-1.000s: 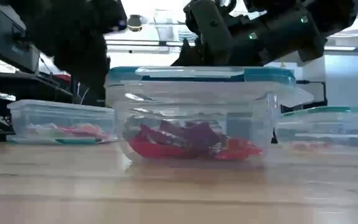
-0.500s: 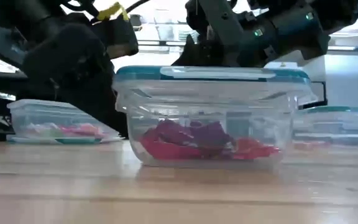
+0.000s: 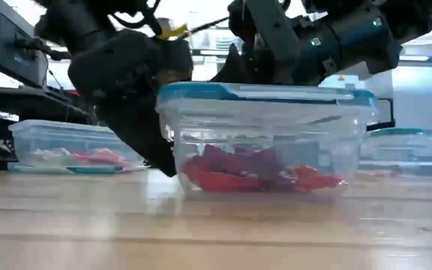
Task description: Sort candy
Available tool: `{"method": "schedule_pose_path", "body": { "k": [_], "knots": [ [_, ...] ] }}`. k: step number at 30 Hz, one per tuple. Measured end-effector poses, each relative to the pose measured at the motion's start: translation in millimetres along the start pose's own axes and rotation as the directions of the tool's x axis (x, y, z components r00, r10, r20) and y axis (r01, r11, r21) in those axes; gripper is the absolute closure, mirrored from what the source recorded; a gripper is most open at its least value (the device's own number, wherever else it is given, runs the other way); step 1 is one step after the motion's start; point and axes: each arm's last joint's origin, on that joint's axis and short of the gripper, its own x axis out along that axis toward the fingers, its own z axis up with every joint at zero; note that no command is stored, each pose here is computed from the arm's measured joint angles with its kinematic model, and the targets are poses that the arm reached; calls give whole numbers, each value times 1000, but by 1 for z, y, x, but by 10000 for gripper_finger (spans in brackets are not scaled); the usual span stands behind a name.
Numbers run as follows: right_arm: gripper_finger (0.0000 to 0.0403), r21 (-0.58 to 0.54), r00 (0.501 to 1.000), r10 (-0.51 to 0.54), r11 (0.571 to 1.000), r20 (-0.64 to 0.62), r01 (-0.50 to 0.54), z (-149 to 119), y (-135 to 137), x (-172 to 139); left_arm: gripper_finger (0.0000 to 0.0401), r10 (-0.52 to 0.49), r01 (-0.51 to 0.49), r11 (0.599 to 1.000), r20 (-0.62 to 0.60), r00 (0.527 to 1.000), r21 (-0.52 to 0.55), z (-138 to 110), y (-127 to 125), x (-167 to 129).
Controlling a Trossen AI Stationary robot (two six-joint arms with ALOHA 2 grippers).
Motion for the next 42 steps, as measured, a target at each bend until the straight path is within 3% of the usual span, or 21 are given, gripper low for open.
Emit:
{"method": "schedule_pose_path", "body": {
  "k": [9, 19, 29, 34, 42],
  "knots": [
    [403, -2, 1000, -7, 1000, -1, 7, -2, -1, 2, 308, 135, -109, 987, -229, 964, 122, 29, -8, 7],
    [403, -3, 1000, 0, 1000, 12, 0, -2, 1, 2, 308, 194, -140, 963, -233, 953, 231, 30, -8, 6],
    [403, -28, 1000, 27, 999, 12, -27, 0, 2, 2, 308, 189, -164, 980, -260, 947, 115, 26, -21, -6],
    [403, -26, 999, 37, 999, 11, -37, 0, 2, 2, 308, 251, -223, 967, -322, 913, 121, 17, -25, -18],
    [403, -27, 999, 31, 999, 11, -31, -1, 2, 2, 308, 267, -230, 963, -371, 890, 142, 4, -41, -48]
  ]
}}
